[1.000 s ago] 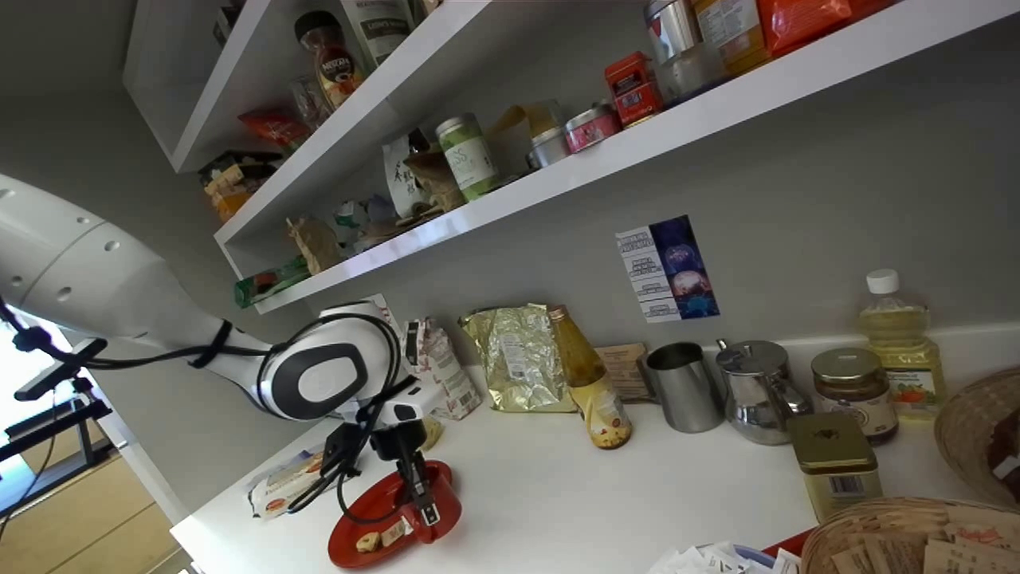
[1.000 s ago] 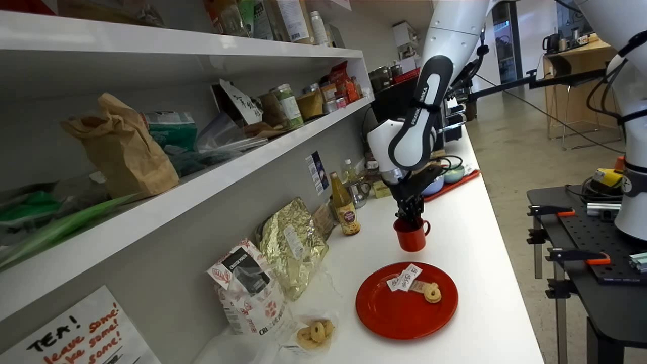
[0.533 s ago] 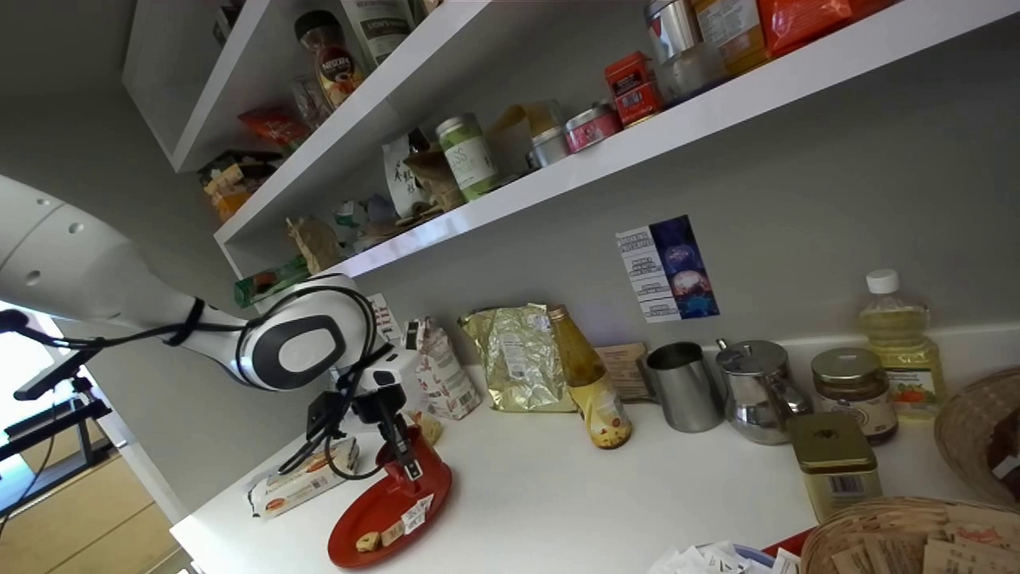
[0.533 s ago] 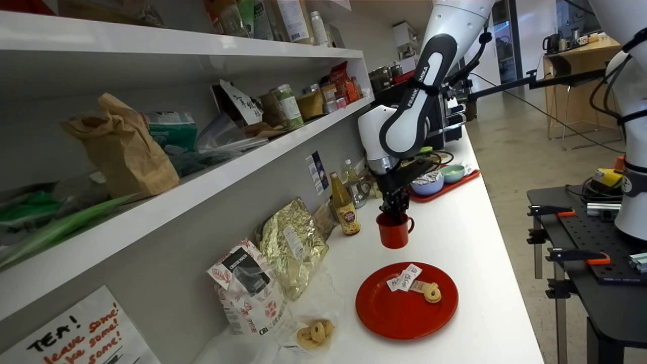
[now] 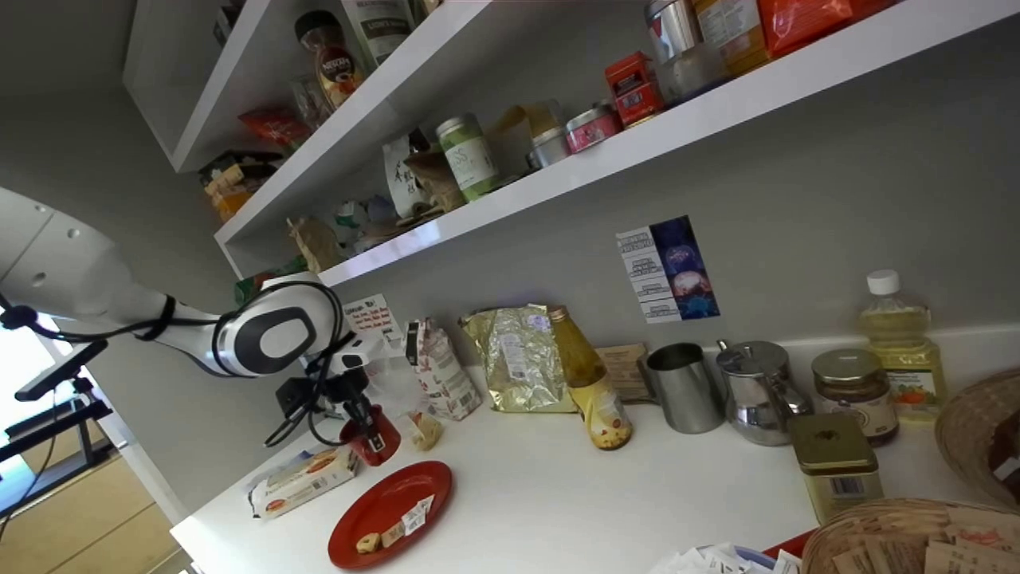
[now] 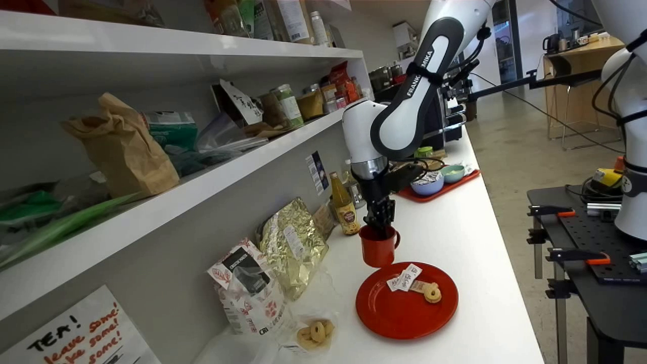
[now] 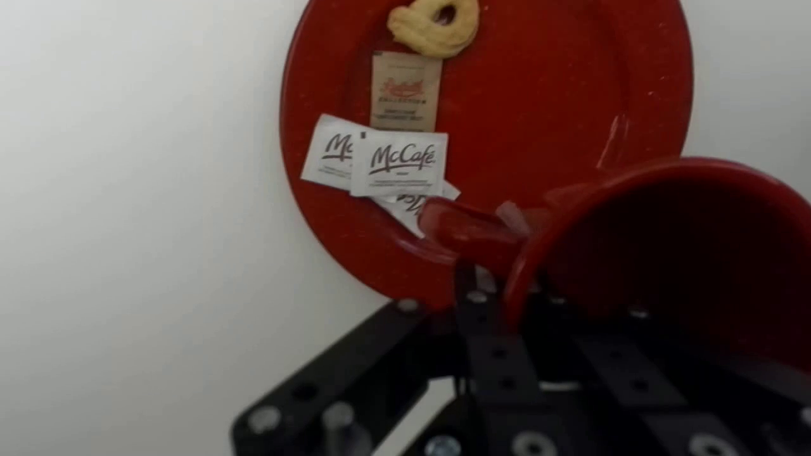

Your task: Put the red mug on the red plate.

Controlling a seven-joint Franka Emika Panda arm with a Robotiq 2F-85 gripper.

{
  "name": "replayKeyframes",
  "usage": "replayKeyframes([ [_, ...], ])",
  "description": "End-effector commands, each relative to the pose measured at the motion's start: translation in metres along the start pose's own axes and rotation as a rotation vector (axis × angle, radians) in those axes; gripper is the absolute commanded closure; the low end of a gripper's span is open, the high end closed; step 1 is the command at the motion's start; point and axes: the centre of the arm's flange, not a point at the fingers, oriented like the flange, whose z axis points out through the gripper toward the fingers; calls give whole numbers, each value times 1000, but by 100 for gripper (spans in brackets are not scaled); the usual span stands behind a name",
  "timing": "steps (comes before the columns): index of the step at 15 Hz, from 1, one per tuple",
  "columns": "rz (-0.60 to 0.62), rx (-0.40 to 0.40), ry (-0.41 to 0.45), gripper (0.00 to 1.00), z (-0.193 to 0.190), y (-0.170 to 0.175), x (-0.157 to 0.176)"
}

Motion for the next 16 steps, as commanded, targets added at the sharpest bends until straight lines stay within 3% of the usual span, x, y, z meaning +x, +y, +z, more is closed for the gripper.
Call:
replayKeyframes([
  [1, -62, -26, -25, 99, 18, -57, -14],
  [6, -122, -79, -70, 99, 53, -94, -39],
  [10, -107, -115, -85, 99, 63, -85, -30],
  [16, -56, -107, -93, 99, 58, -72, -9],
])
